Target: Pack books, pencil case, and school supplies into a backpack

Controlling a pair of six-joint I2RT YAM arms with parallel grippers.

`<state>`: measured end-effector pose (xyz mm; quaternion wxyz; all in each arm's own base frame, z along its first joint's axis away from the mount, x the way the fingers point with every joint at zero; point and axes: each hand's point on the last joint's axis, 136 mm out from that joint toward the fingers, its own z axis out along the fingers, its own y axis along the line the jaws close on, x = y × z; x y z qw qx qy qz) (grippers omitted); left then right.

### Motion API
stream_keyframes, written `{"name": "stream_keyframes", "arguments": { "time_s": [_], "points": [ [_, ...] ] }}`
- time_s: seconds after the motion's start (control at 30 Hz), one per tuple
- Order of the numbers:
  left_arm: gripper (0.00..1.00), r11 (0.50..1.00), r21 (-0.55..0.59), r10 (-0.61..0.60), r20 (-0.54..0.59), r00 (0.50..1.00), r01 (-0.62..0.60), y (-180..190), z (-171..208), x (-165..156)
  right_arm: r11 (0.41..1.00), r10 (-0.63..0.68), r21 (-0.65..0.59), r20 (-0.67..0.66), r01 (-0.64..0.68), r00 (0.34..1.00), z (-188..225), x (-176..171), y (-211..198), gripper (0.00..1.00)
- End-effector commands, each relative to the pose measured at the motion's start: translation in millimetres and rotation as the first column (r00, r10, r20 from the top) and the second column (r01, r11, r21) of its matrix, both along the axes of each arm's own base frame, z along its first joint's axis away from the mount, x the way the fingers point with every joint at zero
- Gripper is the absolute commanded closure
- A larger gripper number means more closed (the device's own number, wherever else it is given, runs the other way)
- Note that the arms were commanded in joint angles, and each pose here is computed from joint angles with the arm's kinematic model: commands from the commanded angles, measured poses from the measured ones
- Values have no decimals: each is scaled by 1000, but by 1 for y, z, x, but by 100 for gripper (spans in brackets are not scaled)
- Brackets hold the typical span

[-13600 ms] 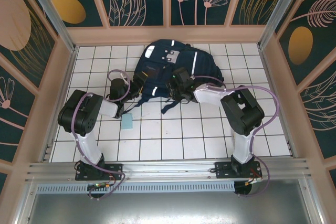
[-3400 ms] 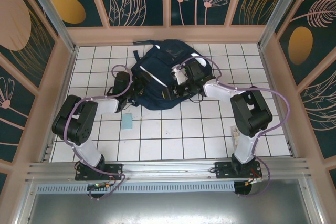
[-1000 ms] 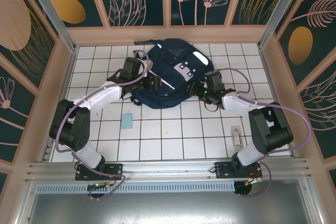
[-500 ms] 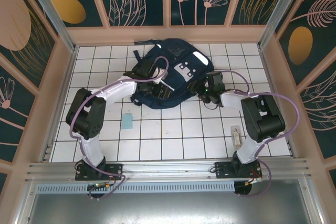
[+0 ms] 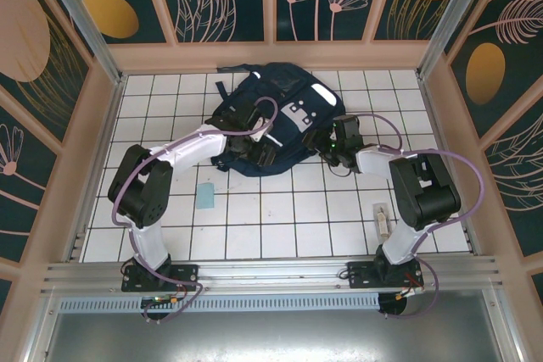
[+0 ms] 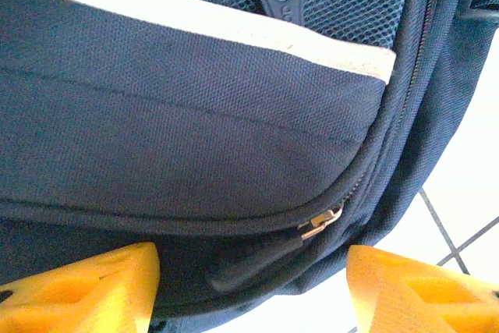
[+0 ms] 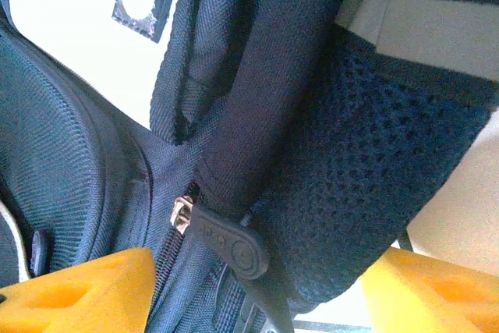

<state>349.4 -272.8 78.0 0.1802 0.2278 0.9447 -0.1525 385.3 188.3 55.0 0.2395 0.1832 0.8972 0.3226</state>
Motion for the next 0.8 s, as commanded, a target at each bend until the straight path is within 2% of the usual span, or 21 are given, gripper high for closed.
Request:
{"name": "stream_keyframes", "arguments": {
  "time_s": [0.0,0.3,0.47,0.6,0.67,0.77],
  "points": [
    [36,1000,11,20,-49,999,-20,6,6,-15,1000,12,-12,0,-12,1000,-2,3,7,30],
    [39,998,-47,-35,-56,998,32,-22,-2,-9,999,26,-23,-1,-26,1000,-3,2,12,30],
    [44,996,9,-84,-71,994,85,-32,-13,-16,999,23,-22,1,-23,1000,-2,3,12,30],
    [47,990,125,-64,-73,995,72,-13,-30,-17,999,24,-22,-1,-24,1000,-2,3,12,30],
    [57,983,172,-55,-57,997,64,-4,-33,-15,999,26,-25,-2,-26,1000,-1,4,12,30],
    [74,983,170,-57,-50,997,64,-5,-32,-13,999,24,-31,-1,-24,1000,-1,5,12,30]
  ]
}}
